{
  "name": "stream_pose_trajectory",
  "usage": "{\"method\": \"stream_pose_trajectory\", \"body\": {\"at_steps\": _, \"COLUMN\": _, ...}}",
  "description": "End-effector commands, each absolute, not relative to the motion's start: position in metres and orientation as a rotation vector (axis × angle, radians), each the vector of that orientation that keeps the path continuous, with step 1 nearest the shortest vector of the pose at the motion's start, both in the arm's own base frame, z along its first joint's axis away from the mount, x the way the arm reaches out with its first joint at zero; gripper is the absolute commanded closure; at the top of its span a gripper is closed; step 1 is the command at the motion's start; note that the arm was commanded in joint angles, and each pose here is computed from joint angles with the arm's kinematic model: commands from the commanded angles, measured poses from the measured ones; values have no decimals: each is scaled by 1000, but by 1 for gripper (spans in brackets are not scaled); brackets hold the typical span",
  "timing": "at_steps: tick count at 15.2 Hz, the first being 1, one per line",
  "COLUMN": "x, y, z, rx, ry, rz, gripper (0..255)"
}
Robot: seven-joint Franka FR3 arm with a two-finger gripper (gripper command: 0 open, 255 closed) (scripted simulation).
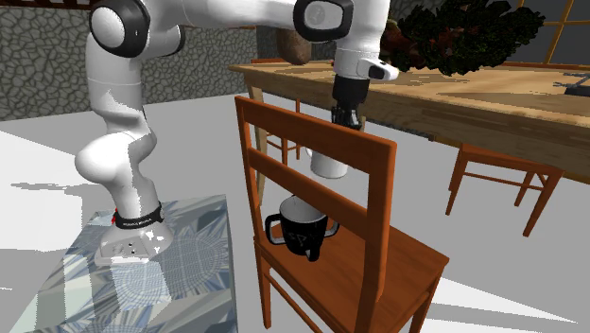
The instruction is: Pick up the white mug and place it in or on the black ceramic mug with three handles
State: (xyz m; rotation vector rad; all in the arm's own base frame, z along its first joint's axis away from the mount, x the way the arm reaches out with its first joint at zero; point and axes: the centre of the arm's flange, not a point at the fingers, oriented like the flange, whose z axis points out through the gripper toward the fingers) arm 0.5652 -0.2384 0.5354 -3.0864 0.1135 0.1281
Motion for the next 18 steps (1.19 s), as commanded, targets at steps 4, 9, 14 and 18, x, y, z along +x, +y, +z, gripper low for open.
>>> {"method": "stream_pose_trajectory", "body": {"at_steps": 4, "x": 521, "y": -266, "z": 554, "rx": -3133, "ry": 112, "rz": -40, "gripper": 255}}
{"method": "stream_pose_trajectory", "body": {"at_steps": 9, "x": 453, "y": -293, "z": 566, "rx": -3133, "ry": 112, "rz": -40, "gripper": 255}}
{"method": "stream_pose_trajectory", "body": {"at_steps": 14, "x": 453, "y": -293, "z": 540, "rx": -3133, "ry": 112, "rz": -40, "gripper": 255}}
{"method": "stream_pose_trajectory", "body": {"at_steps": 18, "x": 453, "y": -293, "z": 519, "rx": -3133, "ry": 112, "rz": -40, "gripper": 255}}
